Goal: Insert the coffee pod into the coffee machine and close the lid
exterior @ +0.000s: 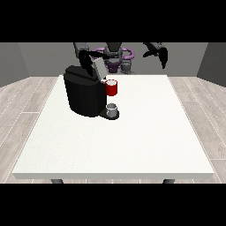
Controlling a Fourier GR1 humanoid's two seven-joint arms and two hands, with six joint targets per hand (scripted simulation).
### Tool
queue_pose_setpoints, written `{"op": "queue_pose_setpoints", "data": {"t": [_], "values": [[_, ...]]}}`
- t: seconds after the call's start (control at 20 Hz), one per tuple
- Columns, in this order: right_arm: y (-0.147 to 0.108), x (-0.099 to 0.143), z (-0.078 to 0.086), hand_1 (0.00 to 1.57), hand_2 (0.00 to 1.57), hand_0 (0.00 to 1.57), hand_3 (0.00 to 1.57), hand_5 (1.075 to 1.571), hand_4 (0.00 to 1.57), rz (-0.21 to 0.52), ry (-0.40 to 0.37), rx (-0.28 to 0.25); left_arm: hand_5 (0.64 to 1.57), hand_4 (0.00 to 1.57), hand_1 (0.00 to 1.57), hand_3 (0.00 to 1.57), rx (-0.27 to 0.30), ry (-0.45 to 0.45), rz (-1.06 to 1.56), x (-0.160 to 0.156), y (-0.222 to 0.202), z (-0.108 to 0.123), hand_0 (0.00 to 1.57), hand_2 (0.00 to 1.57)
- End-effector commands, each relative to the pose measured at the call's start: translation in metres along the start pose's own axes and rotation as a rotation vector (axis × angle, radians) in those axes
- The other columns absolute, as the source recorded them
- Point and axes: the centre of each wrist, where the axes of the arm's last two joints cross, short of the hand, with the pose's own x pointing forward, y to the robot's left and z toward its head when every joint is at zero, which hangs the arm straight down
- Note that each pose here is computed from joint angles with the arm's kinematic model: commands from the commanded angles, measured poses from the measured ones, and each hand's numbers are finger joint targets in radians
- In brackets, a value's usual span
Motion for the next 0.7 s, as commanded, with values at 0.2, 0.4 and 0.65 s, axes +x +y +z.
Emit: {"op": "queue_pose_setpoints", "data": {"t": [0.2, 0.4, 0.65], "values": [[0.027, 0.027, -0.013, 0.0, 0.0, 0.0, 0.0, 1.571, 0.12, 0.088, -0.077, 0.074, 1.571, 0.36, 0.0, 0.0, -0.018, 0.028, 0.002, -0.007, -0.007, 0.007, 0.0, 0.0], [0.024, 0.051, -0.021, 0.0, 0.0, 0.0, 0.0, 1.571, 0.11, 0.136, -0.125, 0.069, 1.571, 0.41, 0.0, 0.0, -0.058, -0.012, -0.007, 0.004, -0.013, -0.001, 0.0, 0.0], [0.051, 0.061, -0.022, 0.0, 0.0, 0.0, 0.0, 1.571, 0.0, 0.129, -0.137, 0.105, 1.571, 0.36, 0.0, 0.0, -0.047, -0.008, -0.023, 0.008, -0.003, -0.005, 0.0, 0.0]]}}
